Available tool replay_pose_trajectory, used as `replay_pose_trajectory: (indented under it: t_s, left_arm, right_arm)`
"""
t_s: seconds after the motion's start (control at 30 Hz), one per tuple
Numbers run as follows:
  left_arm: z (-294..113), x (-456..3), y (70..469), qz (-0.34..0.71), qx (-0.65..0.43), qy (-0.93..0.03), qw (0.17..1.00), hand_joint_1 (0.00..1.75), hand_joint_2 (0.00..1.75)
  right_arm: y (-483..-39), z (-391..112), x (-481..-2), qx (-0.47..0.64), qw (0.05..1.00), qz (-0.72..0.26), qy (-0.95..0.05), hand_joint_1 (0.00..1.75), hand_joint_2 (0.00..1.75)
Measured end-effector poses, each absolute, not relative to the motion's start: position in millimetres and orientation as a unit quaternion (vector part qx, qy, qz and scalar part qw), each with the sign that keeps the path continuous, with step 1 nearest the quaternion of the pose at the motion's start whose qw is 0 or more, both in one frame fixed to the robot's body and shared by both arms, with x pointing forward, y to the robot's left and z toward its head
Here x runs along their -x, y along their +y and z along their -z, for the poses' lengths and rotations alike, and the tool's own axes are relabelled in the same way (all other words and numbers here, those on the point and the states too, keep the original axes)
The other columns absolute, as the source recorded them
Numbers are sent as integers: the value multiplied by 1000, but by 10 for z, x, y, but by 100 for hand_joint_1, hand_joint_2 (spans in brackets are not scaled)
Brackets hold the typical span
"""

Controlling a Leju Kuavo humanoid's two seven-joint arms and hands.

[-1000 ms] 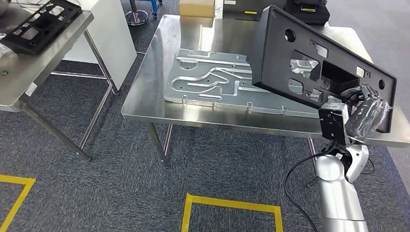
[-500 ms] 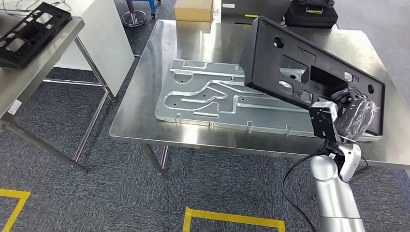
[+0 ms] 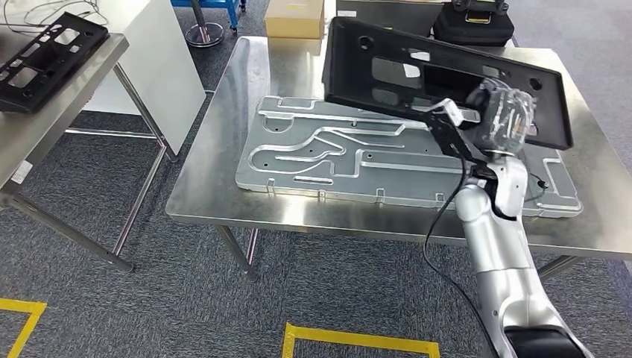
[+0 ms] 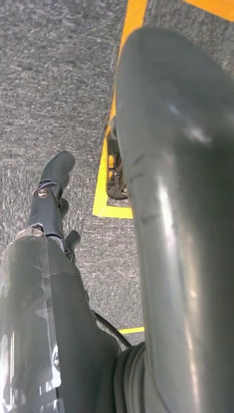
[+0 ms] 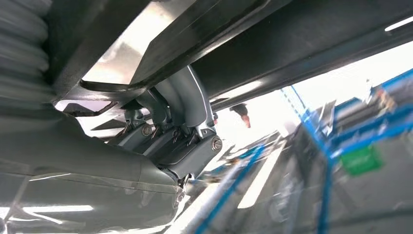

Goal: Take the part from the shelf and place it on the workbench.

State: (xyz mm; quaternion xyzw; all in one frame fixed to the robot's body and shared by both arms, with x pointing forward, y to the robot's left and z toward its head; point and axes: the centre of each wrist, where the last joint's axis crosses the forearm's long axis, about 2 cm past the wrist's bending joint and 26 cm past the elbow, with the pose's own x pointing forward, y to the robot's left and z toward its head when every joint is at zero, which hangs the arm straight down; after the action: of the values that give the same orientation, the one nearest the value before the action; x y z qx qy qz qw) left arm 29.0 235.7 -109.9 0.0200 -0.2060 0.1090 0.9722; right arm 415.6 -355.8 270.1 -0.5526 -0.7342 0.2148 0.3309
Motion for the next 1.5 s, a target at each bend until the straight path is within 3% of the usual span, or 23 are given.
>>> replay_pose_trajectory:
  t_s: [0.3, 0.6, 0.87, 1.0, 1.13, 1.5]
  left_arm:
    - [1108, -303, 2456, -96, -9, -212, 973, 0, 0]
    - [1113, -303, 2515, -80, 7, -214, 974, 0, 0]
    - [1114, -307, 2533, -75, 8, -211, 975, 0, 0]
    - [1115, -309, 2540, -70, 6, -202, 977, 0, 175]
    - [1115, -315, 2555, -72, 2, -198, 978, 0, 0]
    - [1115, -316, 2569, -118, -29, -181, 976, 0, 0]
  right_arm:
    - [-3297, -2783, -4572, 507, 395, -319, -697, 175, 175]
    - [-3231, -2178, -4458, 489, 462, -374, -638, 175, 175]
    - [-3255, -1967, -4391, 509, 478, -391, -599, 175, 175]
    - [-3302, -1729, -4272, 518, 489, -401, -576, 0, 175]
    - [-3326, -1598, -4206, 518, 499, -409, -561, 0, 175]
    - [-3128, -1561, -4258, 500, 504, -420, -565, 0, 175]
